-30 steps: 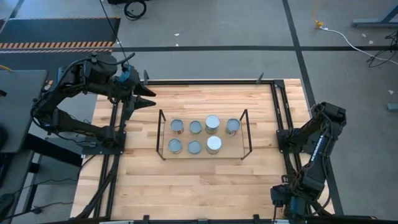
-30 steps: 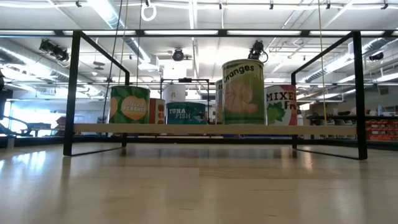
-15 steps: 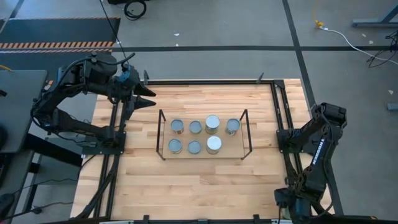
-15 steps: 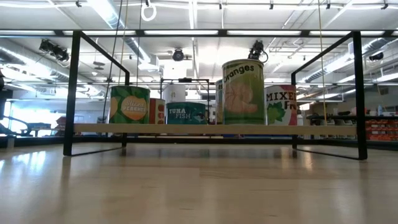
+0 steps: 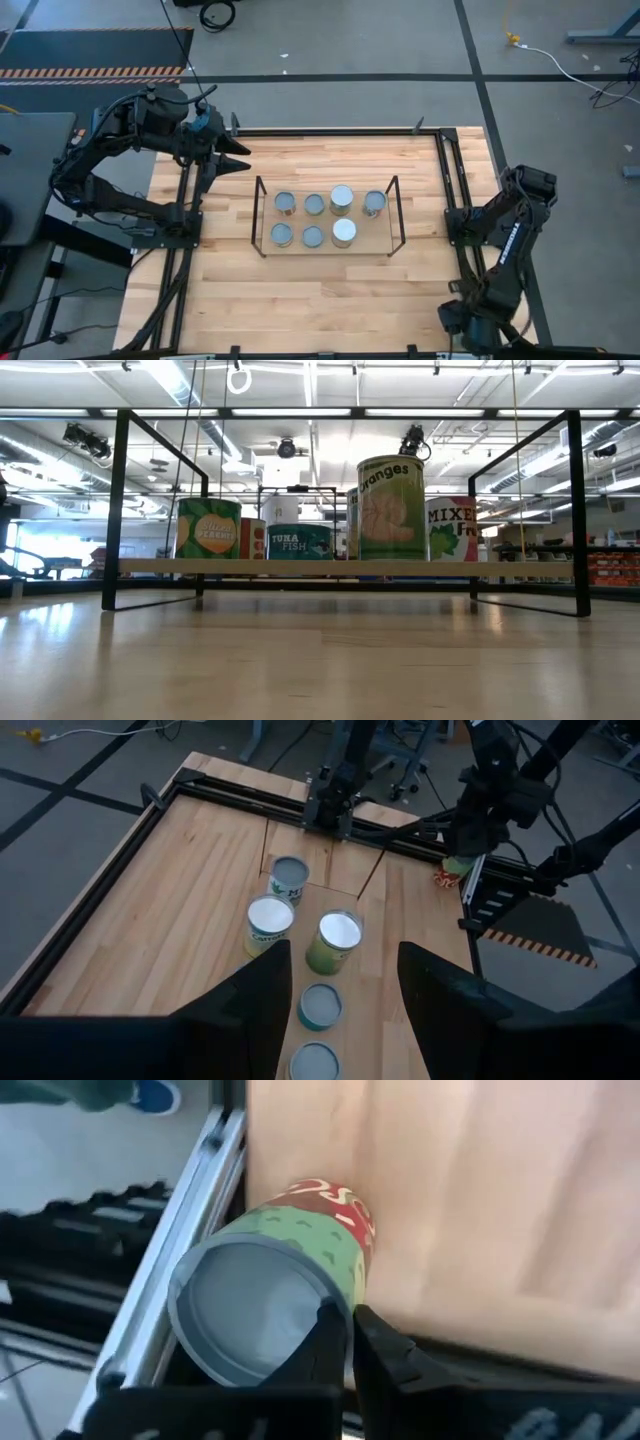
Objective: Pick and place cans onto a shelf
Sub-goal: Put the canned green on the shelf
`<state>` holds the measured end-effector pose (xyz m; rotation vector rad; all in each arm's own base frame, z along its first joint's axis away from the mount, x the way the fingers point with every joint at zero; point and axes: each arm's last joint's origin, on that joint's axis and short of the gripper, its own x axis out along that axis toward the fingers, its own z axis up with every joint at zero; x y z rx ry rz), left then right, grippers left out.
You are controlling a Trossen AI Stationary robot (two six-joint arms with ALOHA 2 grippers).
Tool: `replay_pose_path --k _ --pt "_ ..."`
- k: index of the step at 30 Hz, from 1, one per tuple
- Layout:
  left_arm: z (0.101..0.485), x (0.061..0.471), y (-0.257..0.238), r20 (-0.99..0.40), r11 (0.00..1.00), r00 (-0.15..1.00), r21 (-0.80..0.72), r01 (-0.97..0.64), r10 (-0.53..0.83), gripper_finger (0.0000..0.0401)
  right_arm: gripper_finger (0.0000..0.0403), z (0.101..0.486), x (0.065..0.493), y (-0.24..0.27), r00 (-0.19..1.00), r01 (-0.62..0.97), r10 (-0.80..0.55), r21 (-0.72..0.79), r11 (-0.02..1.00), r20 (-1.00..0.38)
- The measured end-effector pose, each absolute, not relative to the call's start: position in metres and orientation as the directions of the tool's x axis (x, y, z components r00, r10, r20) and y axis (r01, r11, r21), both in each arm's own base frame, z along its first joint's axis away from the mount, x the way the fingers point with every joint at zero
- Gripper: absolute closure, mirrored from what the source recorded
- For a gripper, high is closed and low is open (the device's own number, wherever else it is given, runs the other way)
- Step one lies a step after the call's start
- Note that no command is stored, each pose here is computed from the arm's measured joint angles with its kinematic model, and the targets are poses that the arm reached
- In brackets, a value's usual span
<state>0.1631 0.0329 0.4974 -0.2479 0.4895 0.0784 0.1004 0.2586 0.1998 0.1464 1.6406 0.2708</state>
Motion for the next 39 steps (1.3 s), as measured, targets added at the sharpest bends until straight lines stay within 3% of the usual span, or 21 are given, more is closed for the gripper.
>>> replay_pose_path --k 5,9,13,18,21,26,32,39 --pt "0.497 0.163 0.033 -0.474 0.967 0.88 -0.217 -0.133 0.015 0.0213 0.0396 0.229 0.136 0.243 -0.102 -0.071 0.231 0.238 0.969 -0.968" --pt "0.497 0.163 0.033 -0.474 0.967 0.88 -0.217 -0.134 0.015 0.0213 0.0396 0.26 0.186 0.223 -0.005 -0.016 0.308 0.308 0.951 -0.951" --pt "0.497 0.163 0.033 -0.475 0.967 0.88 -0.217 -0.134 0.015 0.0213 0.0396 0.285 0.236 0.184 0.145 0.145 0.347 0.367 0.919 -0.927" --pt "0.497 0.163 0.033 -0.475 0.967 0.88 -0.217 -0.134 0.015 0.0213 0.0396 0.309 0.276 0.119 0.273 0.371 0.219 0.312 0.874 -0.937" --pt "0.497 0.163 0.033 -0.475 0.967 0.88 -0.217 -0.134 0.015 0.0213 0.0396 0.316 0.288 0.086 0.192 0.433 0.138 0.21 0.876 -0.972" --pt "0.497 0.163 0.033 -0.474 0.967 0.881 -0.217 -0.134 0.016 0.0213 0.0396 0.316 0.312 0.059 0.007 0.364 0.054 0.052 0.93 -0.999" --pt "0.497 0.163 0.033 -0.474 0.967 0.88 -0.217 -0.133 0.015 0.0213 0.0396 0.294 0.336 0.056 -0.071 0.243 0.04 0.022 0.97 -0.997" --pt "0.498 0.163 0.033 -0.469 0.967 0.883 -0.216 -0.132 0.016 0.0213 0.0396 0.273 0.333 0.052 -0.153 0.14 0.01 -0.011 0.99 -0.988"
